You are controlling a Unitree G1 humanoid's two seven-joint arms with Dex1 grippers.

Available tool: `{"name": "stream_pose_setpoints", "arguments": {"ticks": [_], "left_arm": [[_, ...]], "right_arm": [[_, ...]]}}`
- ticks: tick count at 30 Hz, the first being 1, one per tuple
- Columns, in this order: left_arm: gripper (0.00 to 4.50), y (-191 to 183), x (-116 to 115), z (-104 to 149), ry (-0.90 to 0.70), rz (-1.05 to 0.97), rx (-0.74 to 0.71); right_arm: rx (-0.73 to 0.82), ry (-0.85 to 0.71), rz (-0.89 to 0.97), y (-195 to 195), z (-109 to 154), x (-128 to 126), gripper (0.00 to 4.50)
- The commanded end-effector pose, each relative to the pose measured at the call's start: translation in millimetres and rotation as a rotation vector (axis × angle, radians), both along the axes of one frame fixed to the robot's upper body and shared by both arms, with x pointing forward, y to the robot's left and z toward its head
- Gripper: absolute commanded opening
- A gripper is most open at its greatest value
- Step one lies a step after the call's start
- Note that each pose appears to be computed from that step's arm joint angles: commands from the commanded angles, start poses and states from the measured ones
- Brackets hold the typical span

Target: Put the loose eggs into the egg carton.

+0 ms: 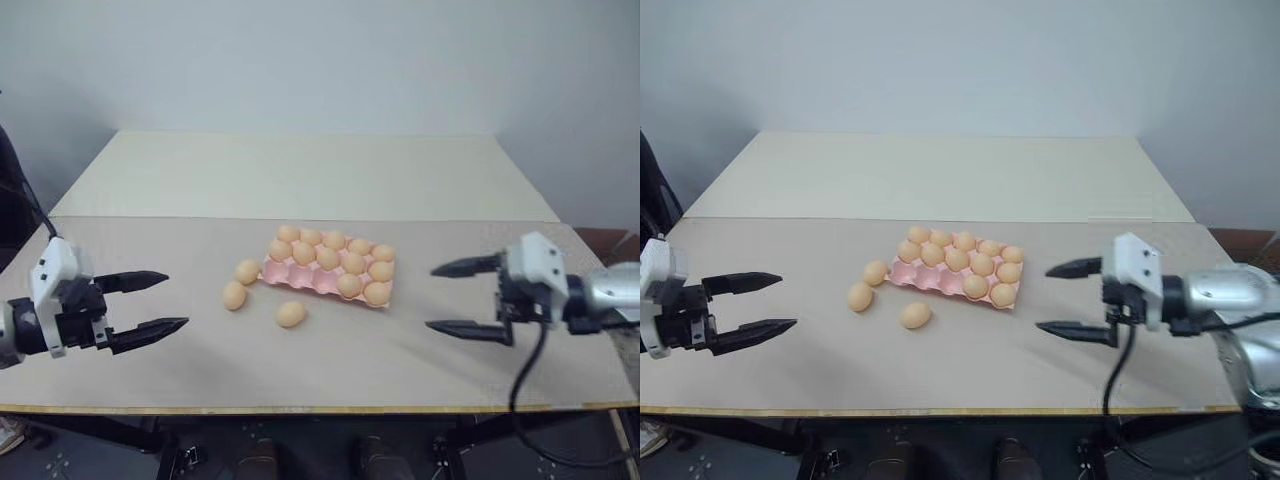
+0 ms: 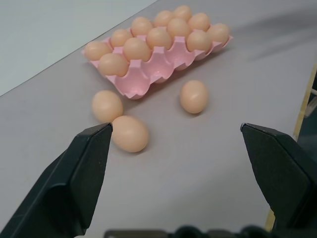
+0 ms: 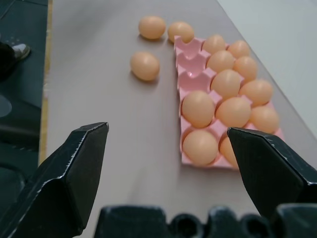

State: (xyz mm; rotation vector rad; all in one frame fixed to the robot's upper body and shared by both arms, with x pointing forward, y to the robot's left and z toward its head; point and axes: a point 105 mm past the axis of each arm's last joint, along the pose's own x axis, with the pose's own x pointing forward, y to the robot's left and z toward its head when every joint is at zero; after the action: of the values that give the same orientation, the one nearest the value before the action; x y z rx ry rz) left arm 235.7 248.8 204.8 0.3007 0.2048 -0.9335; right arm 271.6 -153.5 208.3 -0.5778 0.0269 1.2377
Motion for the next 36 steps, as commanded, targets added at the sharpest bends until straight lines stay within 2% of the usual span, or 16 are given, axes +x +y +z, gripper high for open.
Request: {"name": "stream_pose_setpoints", "arguments": {"ticks": [1, 7, 9, 14, 22, 25, 33, 36], "left_arm": [[4.50, -7, 3, 7, -0.030, -0.025, 0.001], [4.50, -8, 6, 8, -0.030, -0.035, 0.002], [4.50, -9, 5, 8, -0.030, -0.037, 0.002], [4.50, -9, 0, 8, -0.027, -0.036, 0.005], [4.50, -9, -3, 8, -0.024, -0.027, 0.012], [4.50, -8, -2, 9, -0.025, -0.027, 0.014], [4.50, -6, -1, 9, -0.023, -0.022, 0.015], [4.50, -5, -2, 8, -0.021, -0.021, 0.017]], "right_arm": [[-0.039, -0.084, 0.059, 30, 0, 9, 4.47], [-0.065, -0.140, 0.266, 107, -8, 12, 4.47], [-0.114, -0.155, 0.310, 128, -21, 14, 4.47], [-0.220, -0.213, 0.309, 151, -48, 29, 4.47], [-0.230, -0.227, 0.268, 190, -69, 37, 4.47], [-0.231, -0.217, 0.254, 187, -70, 39, 3.88], [-0.212, -0.195, 0.241, 178, -68, 37, 1.10], [-0.201, -0.195, 0.237, 176, -65, 36, 1.10]]}}
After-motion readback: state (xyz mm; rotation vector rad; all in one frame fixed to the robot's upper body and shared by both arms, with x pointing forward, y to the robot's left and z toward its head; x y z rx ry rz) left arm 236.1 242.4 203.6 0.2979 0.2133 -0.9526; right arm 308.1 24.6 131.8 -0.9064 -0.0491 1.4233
